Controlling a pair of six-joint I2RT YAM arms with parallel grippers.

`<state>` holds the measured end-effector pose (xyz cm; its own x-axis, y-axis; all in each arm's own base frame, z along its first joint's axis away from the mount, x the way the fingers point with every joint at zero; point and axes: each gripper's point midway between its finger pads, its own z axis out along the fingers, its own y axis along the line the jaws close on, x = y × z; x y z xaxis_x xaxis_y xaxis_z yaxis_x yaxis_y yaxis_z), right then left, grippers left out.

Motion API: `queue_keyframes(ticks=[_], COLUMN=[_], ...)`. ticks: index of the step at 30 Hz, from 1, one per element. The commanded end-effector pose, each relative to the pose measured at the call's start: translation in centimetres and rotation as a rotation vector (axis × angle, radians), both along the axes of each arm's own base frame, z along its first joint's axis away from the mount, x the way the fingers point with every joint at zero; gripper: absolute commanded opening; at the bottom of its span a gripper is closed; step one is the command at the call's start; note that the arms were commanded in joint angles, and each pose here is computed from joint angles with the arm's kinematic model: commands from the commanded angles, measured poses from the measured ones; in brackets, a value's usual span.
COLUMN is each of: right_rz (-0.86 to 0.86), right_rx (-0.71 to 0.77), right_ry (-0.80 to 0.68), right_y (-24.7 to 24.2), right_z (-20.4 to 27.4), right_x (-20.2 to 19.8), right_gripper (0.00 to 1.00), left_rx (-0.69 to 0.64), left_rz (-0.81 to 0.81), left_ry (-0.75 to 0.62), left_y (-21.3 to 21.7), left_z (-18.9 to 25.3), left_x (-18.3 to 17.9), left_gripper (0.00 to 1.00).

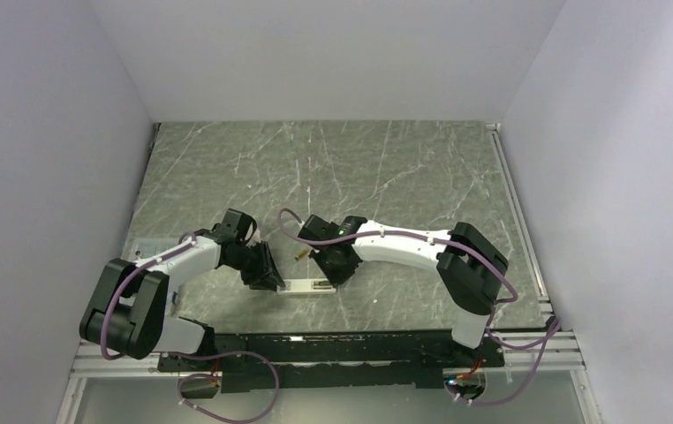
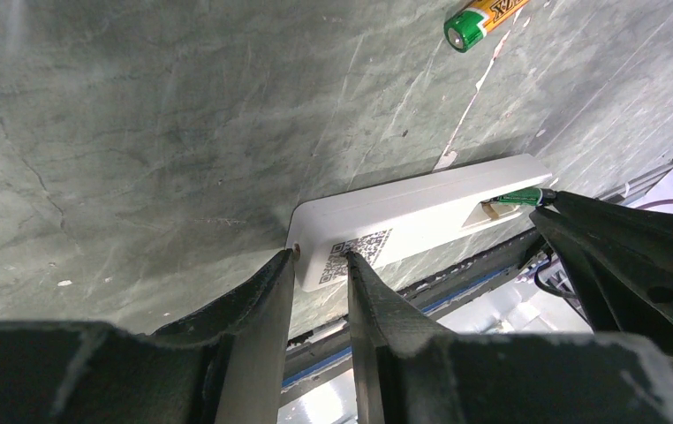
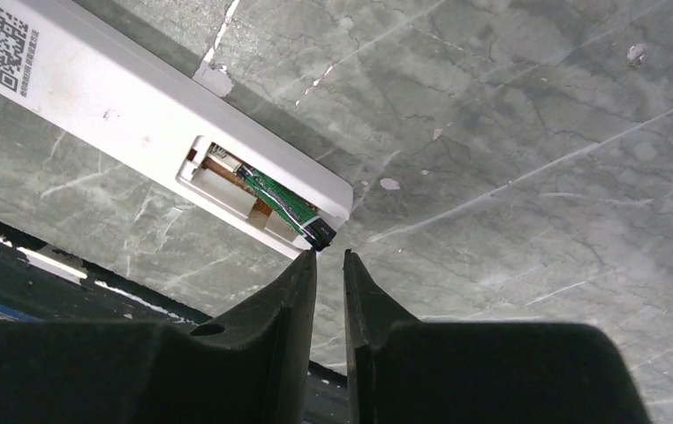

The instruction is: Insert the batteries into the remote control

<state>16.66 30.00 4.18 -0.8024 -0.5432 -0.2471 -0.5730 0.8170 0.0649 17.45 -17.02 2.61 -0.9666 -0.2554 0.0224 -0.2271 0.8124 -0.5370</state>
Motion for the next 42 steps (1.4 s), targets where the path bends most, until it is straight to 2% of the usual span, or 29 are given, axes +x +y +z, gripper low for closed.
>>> queue_keyframes(ticks=[1, 20, 42], right_rz=[-0.004, -0.002, -0.004], right_rx=[0.026, 0.06, 0.071], right_ry=[-0.027, 0.003, 0.004], right_y=[0.9, 1.7, 2.4], right_z=[1.0, 0.9, 1.0], right_x=[0.9, 0.5, 1.0], right_gripper=[0.2, 0.19, 0.14], left_rx=[-0.016, -0.022, -0.034], left_rz=[0.0, -0.005, -0.004], left_ry=[-0.034, -0.035, -0.045], left_y=[-0.6, -0.7, -0.7], left_z=[0.6, 0.6, 0.9], left_x=[1.2, 1.3, 1.1], left_gripper=[0.34, 0.34, 0.34])
